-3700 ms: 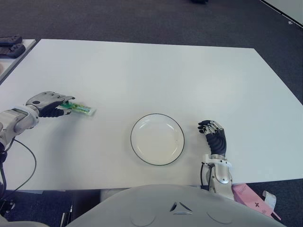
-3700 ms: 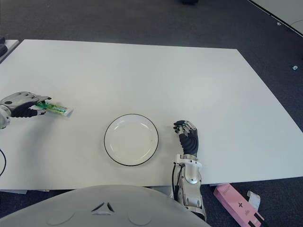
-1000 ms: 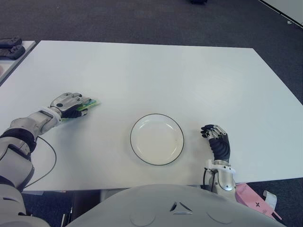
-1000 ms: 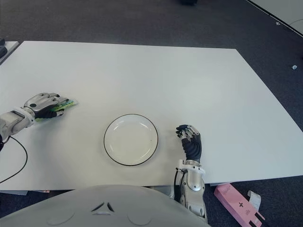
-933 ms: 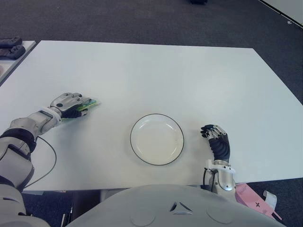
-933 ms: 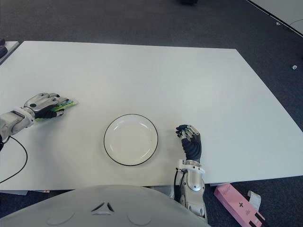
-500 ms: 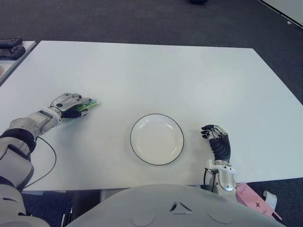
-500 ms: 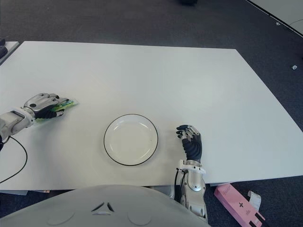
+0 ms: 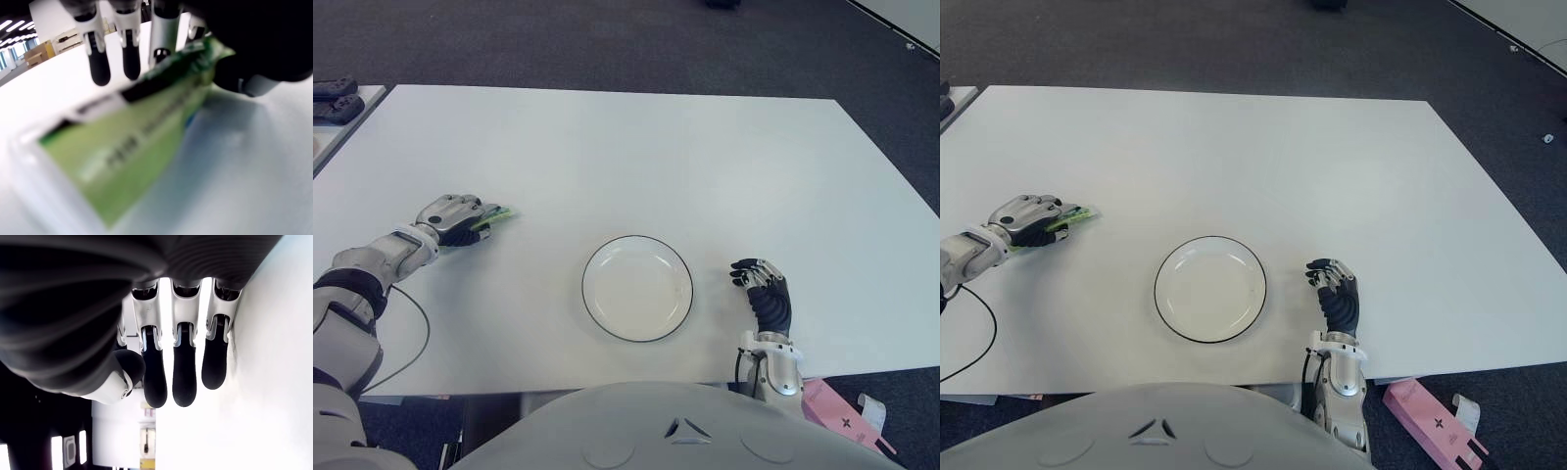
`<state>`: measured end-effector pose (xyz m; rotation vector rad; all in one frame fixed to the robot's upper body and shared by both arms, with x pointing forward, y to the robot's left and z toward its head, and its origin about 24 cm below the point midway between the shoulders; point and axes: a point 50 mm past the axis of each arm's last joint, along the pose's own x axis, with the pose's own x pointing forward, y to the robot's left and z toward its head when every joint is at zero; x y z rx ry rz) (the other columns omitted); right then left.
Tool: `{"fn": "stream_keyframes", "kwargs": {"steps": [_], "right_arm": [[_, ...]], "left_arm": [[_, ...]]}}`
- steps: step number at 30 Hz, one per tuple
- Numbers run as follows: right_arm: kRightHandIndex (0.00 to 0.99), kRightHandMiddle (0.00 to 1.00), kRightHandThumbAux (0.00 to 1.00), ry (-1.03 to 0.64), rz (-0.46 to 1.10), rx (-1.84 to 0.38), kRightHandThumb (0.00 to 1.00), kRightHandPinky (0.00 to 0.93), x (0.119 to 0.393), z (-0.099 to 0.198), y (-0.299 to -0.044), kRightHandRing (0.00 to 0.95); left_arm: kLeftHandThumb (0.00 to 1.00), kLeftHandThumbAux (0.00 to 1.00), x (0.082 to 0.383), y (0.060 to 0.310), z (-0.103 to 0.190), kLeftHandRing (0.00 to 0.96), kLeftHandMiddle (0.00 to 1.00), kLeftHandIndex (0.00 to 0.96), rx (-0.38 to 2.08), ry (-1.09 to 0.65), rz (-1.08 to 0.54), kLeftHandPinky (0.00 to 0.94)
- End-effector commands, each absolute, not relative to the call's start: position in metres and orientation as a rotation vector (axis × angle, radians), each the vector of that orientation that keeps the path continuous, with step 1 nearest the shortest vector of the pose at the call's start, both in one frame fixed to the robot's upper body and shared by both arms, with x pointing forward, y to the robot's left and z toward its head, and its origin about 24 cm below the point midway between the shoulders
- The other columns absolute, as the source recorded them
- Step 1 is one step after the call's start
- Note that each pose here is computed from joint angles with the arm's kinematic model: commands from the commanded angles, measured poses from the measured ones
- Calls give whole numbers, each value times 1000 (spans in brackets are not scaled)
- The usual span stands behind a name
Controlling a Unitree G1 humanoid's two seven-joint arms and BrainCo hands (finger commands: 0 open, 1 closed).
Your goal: Put the toothpaste on the table into the plate.
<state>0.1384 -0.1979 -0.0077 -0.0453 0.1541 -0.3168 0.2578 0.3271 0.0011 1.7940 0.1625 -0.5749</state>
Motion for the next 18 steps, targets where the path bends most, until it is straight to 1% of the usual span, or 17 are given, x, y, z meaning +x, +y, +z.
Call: {"fn": "stream_keyframes", "kwargs": {"steps": [1,2,4,7,13,16,18], "right_arm": [[429,484,727,181,-320,-46,710,444,138,-10,-198,474],[429,484,727,181,-321,-45,710,444,138,-10,-198,473],[429,482,727,178,-320,-47,710,442,138,-10,-199,472],[429,484,728,172,-319,-50,711,434,138,-10,-199,473],[429,481,729,168,-318,-56,710,432,138,-9,-199,471],[429,485,729,171,-317,-67,710,430,139,-10,-200,471],[430,485,729,175,-319,-67,711,439,139,-10,-200,472]], "left_arm": [[909,548,238,328,-24,581,486,431,1770,296,-674,630],[919,560,238,328,-24,601,489,446,1775,293,-665,643],[875,622,239,328,-25,656,520,412,1788,282,-644,685],[859,649,238,328,-25,713,542,406,1813,252,-616,742],[852,663,236,327,-26,793,556,406,1864,160,-571,818],[852,664,235,326,-26,820,559,405,1884,129,-560,847],[852,665,235,326,-26,830,561,406,1895,116,-553,850]]}}
